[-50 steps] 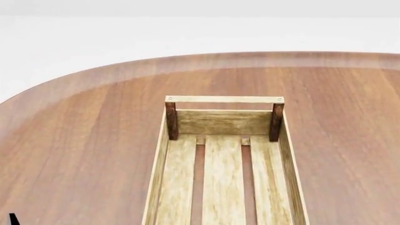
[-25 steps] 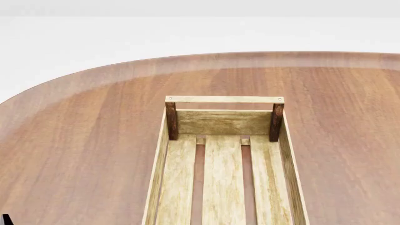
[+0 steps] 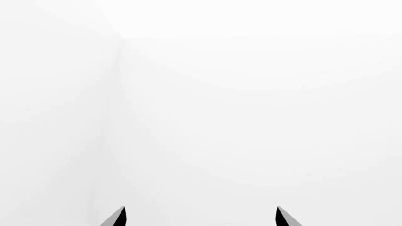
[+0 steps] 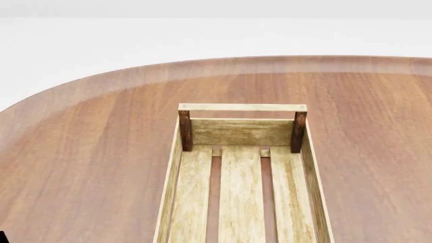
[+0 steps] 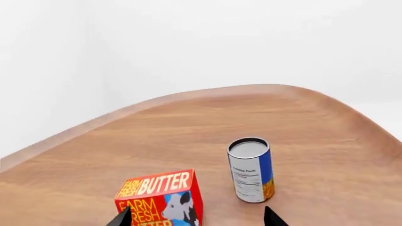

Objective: Pick up the cream cheese and put it in the tray.

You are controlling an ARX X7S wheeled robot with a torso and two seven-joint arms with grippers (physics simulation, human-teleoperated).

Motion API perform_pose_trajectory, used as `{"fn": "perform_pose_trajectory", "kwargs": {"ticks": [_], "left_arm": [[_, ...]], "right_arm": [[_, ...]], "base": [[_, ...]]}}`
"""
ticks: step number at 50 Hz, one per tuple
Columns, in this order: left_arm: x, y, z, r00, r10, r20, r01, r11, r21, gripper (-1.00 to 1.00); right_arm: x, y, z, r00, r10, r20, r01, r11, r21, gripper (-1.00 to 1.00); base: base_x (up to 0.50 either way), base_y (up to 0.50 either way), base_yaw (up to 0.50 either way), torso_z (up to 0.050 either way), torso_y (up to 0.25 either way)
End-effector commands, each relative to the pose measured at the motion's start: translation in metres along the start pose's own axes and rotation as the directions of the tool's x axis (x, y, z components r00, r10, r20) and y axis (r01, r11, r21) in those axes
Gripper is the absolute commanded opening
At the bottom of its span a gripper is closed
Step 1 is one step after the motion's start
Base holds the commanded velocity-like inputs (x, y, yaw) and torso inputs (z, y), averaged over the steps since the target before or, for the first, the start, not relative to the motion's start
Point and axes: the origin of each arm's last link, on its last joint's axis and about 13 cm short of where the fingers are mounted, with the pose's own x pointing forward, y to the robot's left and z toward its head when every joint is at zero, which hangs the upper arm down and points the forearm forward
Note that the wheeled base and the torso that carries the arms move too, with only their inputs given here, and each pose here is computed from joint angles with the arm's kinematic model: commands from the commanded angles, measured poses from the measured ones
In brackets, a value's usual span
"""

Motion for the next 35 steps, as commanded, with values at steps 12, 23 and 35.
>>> {"fn": "perform_pose_trajectory", "kwargs": {"ticks": [12, 23, 35], "left_arm": [[0.001, 0.002, -0.003, 1.000, 0.008, -0.006, -0.008, 1.000, -0.008, 1.00], [0.001, 0.003, 0.000, 1.000, 0.017, -0.006, -0.017, 1.000, -0.010, 1.00], [0.002, 0.003, -0.002, 1.000, 0.017, -0.009, -0.017, 1.000, -0.008, 1.00]], "right_arm": [[0.007, -0.010, -0.026, 0.990, -0.093, -0.105, 0.085, 0.994, -0.075, 1.00], [0.008, -0.011, -0.036, 0.987, -0.111, -0.117, 0.088, 0.978, -0.188, 1.00], [0.005, -0.011, -0.037, 0.988, -0.108, -0.112, 0.076, 0.962, -0.262, 1.00]], "base": [[0.00, 0.00, 0.00, 0.000, 0.000], [0.00, 0.00, 0.00, 0.000, 0.000], [0.00, 0.00, 0.00, 0.000, 0.000]]}}
